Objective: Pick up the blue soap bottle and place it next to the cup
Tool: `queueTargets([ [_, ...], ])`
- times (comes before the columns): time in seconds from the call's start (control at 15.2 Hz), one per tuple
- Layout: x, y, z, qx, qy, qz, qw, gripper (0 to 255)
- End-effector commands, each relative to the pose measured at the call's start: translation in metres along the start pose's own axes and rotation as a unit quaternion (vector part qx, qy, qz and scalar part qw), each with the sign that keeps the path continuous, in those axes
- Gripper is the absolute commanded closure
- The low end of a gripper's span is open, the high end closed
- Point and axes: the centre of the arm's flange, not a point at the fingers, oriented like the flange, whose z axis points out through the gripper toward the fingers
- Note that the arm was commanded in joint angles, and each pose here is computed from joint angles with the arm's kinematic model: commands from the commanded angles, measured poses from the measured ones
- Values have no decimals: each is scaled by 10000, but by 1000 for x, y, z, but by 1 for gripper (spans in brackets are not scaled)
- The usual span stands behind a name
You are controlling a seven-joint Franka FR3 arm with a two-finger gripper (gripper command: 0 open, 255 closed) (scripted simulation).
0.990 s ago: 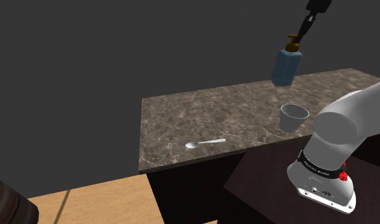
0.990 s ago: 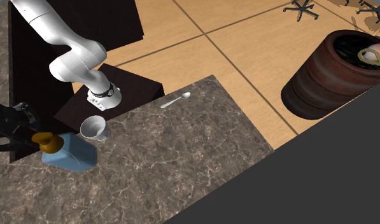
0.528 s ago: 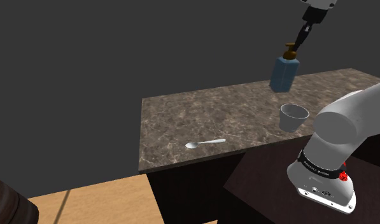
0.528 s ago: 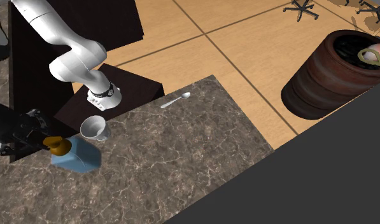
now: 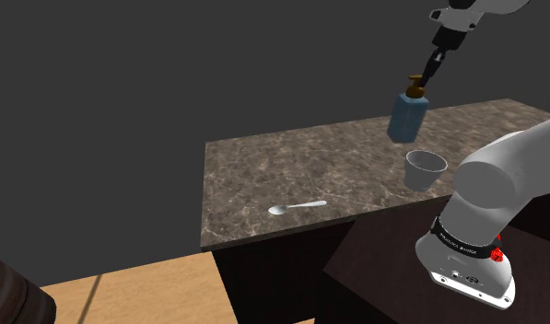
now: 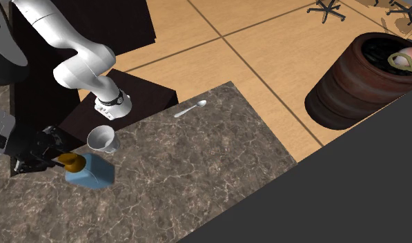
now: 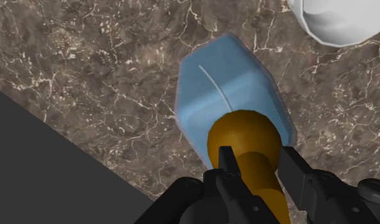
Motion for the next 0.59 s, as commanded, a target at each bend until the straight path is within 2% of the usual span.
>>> queueTargets([
  [0.0,-3,0,10,-4,4,0,10000,255],
  [0.53,-12,-1,51,-4,4,0,10000,255],
])
